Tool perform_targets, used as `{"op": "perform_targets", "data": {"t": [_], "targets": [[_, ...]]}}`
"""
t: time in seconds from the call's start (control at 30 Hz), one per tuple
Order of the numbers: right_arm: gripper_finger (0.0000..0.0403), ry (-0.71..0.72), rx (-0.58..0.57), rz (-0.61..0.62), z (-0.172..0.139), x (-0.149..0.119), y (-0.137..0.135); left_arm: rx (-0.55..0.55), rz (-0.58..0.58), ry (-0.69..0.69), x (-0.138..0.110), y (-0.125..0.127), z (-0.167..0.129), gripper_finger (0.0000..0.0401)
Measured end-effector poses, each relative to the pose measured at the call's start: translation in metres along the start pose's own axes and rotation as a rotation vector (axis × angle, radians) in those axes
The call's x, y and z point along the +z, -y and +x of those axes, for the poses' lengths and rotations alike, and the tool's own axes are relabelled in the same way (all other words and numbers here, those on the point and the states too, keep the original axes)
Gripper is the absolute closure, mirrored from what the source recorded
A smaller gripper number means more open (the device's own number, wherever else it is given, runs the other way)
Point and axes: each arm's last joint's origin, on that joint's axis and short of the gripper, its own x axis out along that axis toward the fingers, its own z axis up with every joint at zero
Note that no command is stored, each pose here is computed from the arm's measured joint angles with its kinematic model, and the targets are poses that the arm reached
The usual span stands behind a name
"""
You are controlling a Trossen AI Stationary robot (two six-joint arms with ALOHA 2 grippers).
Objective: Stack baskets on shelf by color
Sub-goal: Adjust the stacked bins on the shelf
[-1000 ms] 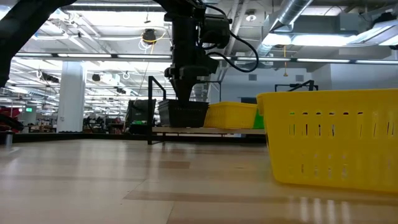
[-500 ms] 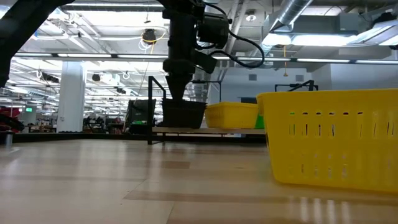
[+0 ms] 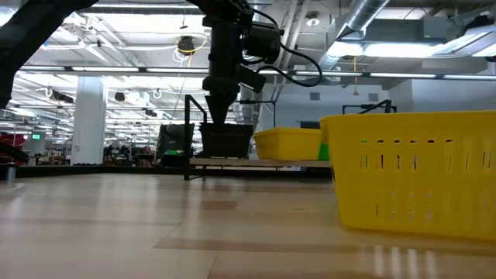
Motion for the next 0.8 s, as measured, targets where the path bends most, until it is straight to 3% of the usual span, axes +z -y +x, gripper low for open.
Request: {"op": "perform_targets", "data": {"t": [0.33,0.8], "targets": [[0.0395,0.000,0.000,0.000,0.0000,0.0000,0.0000,-0.007,-0.018,0.014,0.0006,-0.0046,-0.0022,0.0390],[0.0395,0.000,0.000,0.000,0.0000,0.0000,0.0000,0.033,-0.020,0.011,0.0009,-0.0058,-0.0022,0.0279]]}}
